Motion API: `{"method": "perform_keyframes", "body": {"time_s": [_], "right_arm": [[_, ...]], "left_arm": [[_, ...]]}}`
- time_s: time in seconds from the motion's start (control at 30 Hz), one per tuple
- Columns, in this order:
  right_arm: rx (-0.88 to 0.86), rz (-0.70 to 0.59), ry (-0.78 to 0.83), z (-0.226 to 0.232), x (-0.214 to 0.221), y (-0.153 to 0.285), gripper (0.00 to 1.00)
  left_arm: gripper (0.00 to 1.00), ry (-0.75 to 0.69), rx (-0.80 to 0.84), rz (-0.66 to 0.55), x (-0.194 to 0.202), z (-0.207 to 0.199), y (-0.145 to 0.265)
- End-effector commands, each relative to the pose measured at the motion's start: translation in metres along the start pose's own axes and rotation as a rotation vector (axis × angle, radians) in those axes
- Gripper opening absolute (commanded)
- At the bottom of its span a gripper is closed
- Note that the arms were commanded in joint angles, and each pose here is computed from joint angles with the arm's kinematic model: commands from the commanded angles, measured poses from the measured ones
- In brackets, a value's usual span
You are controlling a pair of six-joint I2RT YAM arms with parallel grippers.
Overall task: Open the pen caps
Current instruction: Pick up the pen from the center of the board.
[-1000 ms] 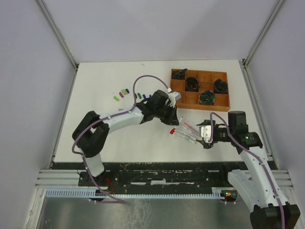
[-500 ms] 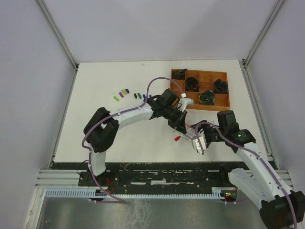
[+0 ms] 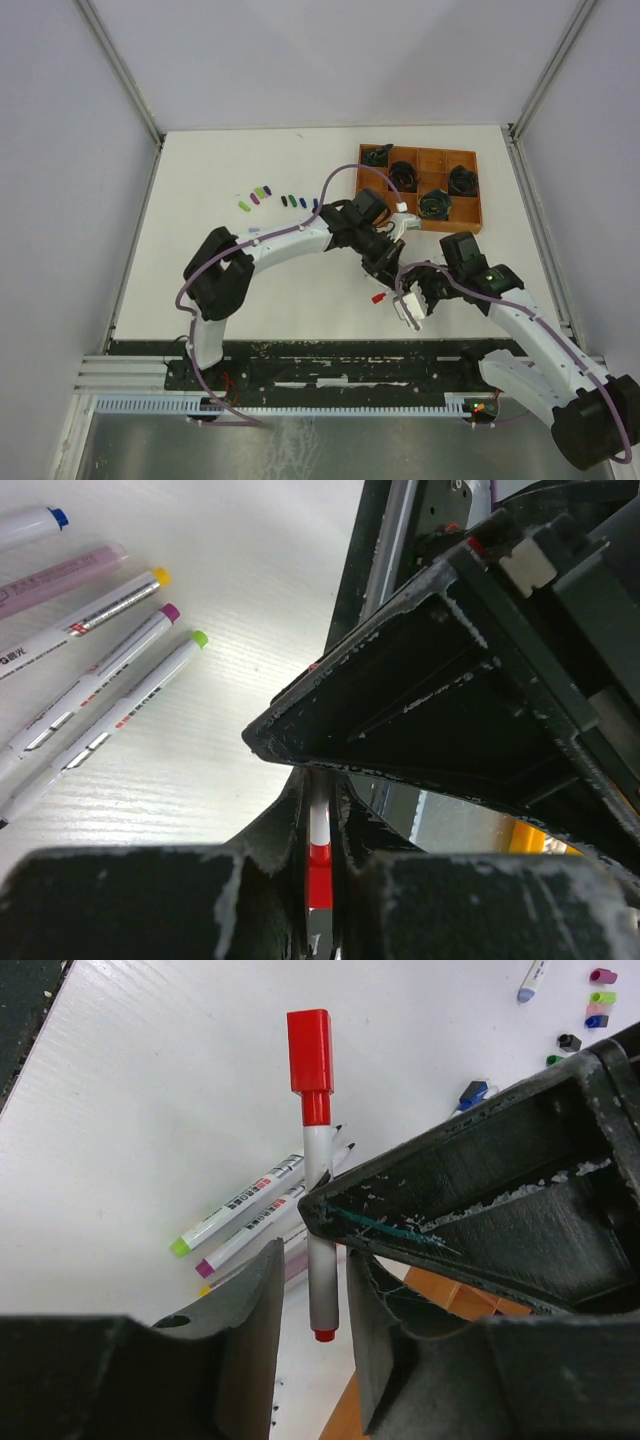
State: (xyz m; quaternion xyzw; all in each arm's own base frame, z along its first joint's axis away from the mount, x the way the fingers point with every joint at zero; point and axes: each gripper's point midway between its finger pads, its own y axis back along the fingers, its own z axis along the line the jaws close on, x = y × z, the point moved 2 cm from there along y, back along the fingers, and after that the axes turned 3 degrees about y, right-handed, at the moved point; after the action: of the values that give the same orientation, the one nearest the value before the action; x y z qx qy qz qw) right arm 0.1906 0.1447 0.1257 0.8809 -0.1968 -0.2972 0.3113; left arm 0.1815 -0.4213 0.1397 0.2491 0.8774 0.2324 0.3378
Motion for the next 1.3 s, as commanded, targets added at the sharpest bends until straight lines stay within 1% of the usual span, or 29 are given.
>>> {"method": "perform_keyframes", "body": {"time_s": [0.0,0.07,0.13,0.17,0.2,0.23,0.27,0.3,0.33,0.37,0.47,0.5,0.63,0.7,0.73,0.8,0.83,0.93,1.03,1.13,1.2,1.27], "right_arm": [[-0.010,0.007,0.021,0.000,-0.001,-0.002,0.35],[-0.012,-0.001,0.023,0.001,-0.003,-0.002,0.27],[-0.015,-0.016,0.029,0.002,-0.007,-0.002,0.14],[-0.017,-0.025,0.032,0.003,-0.009,-0.001,0.08],[-0.018,-0.033,0.037,0.003,-0.011,0.000,0.03],[-0.018,-0.037,0.040,0.004,-0.013,0.001,0.02],[-0.016,-0.037,0.040,0.004,-0.014,0.003,0.02],[-0.013,-0.035,0.039,0.004,-0.015,0.004,0.02],[-0.008,-0.032,0.035,0.003,-0.016,0.006,0.02],[-0.002,-0.026,0.023,0.002,-0.016,0.008,0.02],[0.027,-0.021,-0.022,-0.004,-0.019,0.016,0.02],[0.042,-0.026,-0.044,-0.007,-0.021,0.018,0.02],[0.118,-0.053,-0.169,-0.021,-0.029,0.032,0.02],[0.157,-0.073,-0.253,-0.029,-0.033,0.039,0.02],[0.174,-0.082,-0.298,-0.033,-0.034,0.042,0.02],[0.216,-0.092,-0.391,-0.042,-0.035,0.048,0.02],[0.240,-0.100,-0.461,-0.047,-0.036,0.052,0.02],[0.314,-0.116,-0.594,-0.062,-0.037,0.061,0.02],[0.386,-0.129,-0.712,-0.075,-0.036,0.069,0.02],[0.422,-0.139,-0.792,-0.082,-0.034,0.073,0.02],[0.434,-0.142,-0.835,-0.084,-0.031,0.074,0.02],[0.430,-0.146,-0.863,-0.086,-0.030,0.073,0.02]], "left_arm": [[0.03,-0.068,0.052,0.004,-0.008,-0.010,-0.003],[0.03,-0.069,0.048,-0.002,-0.011,-0.011,-0.002],[0.03,-0.072,0.026,-0.022,-0.016,-0.010,0.000],[0.06,-0.075,0.010,-0.041,-0.020,-0.010,0.002],[0.13,-0.077,-0.002,-0.068,-0.024,-0.011,0.004],[0.22,-0.076,-0.022,-0.099,-0.025,-0.010,0.007],[0.33,-0.081,-0.031,-0.141,-0.028,-0.012,0.011],[0.46,-0.094,-0.032,-0.200,-0.033,-0.018,0.019],[0.55,-0.094,-0.027,-0.266,-0.037,-0.025,0.027],[0.60,-0.103,-0.028,-0.339,-0.041,-0.030,0.038],[0.69,-0.138,-0.055,-0.626,-0.058,-0.049,0.089],[0.71,-0.133,-0.065,-0.696,-0.058,-0.050,0.102],[0.72,-0.108,-0.077,-0.927,-0.051,-0.054,0.141],[0.73,-0.062,-0.069,-1.053,-0.045,-0.054,0.156],[0.78,-0.012,-0.068,-1.121,-0.043,-0.051,0.165],[0.97,0.087,-0.069,-1.224,-0.034,-0.043,0.179],[1.00,0.109,-0.065,-1.268,-0.029,-0.042,0.185],[0.99,0.177,-0.017,-1.358,-0.020,-0.040,0.197],[0.99,0.226,0.086,-1.395,-0.013,-0.045,0.198],[0.99,0.249,0.190,-1.420,-0.009,-0.050,0.197],[0.99,0.261,0.205,-1.446,-0.009,-0.050,0.196],[1.00,0.289,0.185,-1.459,-0.011,-0.046,0.190]]}}
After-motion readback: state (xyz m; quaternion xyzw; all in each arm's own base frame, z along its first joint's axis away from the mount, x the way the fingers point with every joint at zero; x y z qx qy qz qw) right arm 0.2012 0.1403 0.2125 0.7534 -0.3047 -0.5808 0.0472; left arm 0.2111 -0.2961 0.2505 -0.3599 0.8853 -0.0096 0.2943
